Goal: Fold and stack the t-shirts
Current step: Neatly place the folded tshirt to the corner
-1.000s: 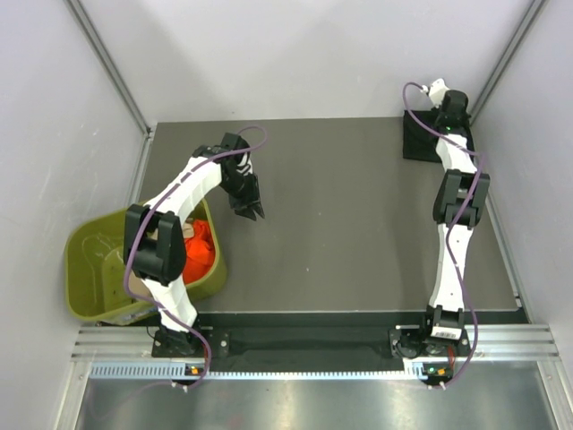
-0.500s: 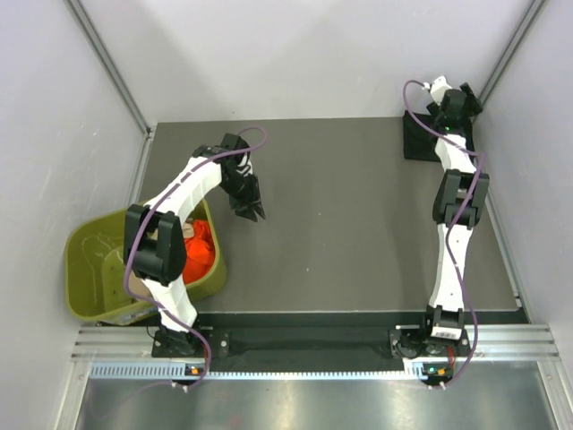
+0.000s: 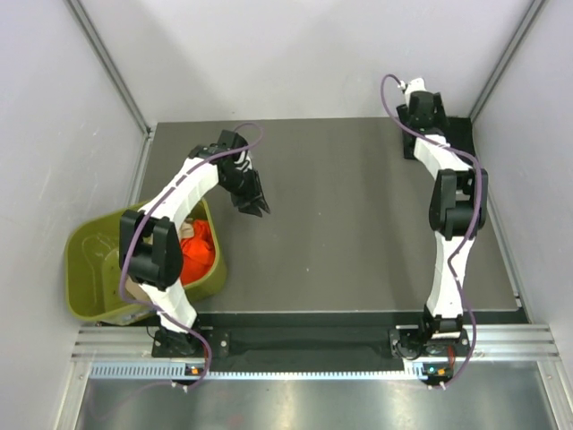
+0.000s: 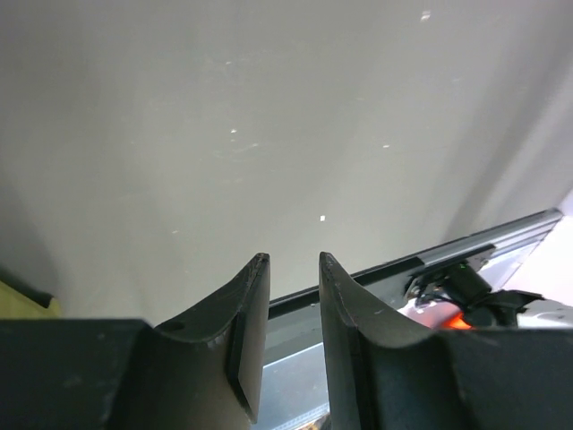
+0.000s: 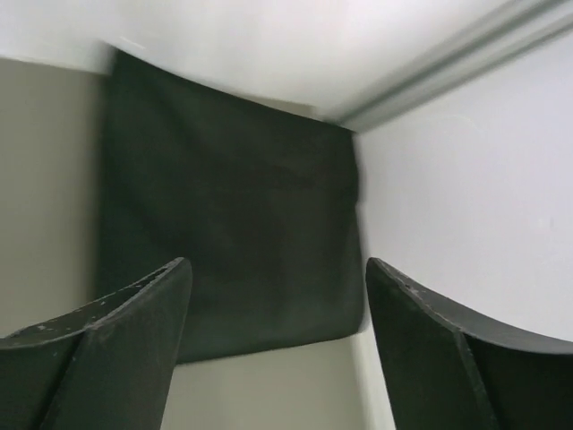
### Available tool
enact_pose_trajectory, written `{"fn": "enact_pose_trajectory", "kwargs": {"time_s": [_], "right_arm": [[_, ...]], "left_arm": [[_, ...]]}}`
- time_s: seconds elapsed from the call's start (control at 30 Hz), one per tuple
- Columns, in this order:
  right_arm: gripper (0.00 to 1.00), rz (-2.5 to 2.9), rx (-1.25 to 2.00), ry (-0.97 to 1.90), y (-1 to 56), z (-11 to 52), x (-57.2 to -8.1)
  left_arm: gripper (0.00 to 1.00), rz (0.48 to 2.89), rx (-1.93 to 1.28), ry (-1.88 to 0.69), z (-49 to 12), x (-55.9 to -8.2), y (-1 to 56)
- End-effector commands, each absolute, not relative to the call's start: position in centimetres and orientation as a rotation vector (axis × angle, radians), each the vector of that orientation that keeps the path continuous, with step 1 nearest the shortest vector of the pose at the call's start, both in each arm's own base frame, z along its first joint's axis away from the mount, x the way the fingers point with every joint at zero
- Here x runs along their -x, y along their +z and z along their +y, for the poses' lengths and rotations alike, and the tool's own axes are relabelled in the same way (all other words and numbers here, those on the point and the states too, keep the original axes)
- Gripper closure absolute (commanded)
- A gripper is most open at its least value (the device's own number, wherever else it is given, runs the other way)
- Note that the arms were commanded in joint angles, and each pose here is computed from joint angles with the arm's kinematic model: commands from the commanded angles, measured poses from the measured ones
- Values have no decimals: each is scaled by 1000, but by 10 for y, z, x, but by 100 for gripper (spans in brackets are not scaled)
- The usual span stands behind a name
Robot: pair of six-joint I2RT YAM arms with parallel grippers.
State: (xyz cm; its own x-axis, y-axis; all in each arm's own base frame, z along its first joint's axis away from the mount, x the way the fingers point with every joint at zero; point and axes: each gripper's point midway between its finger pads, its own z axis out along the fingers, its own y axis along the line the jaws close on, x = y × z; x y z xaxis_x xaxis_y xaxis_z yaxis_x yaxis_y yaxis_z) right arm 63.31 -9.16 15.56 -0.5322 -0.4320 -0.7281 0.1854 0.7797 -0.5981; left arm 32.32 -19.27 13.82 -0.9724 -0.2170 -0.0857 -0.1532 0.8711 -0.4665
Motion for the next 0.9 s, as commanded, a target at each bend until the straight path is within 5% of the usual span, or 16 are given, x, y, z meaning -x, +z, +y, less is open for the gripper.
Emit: {"fn": "enact_pose_trajectory", "kwargs": {"time_s": [0.0,0.1,0.53,0.7,0.87], "right_arm": [[28,1912,31,-505,197,-52,-624],[39,1954,68,-402,181,-32,-621],[39,2037,249,-310,127,-16,-642],[55,2076,230,-325,111,-19,-653],[59,2101,214,-370,113,-25,-656]], "left_arm": [[66,2797,287,-796,-199,-327,167],[66,2772,304,-810,-199,-326,172],[66,2722,346,-829,-197,-319,176],[66,2718,346,-813,-194,-315,176],[66,2726,344,-786,-190,-312,176]]}}
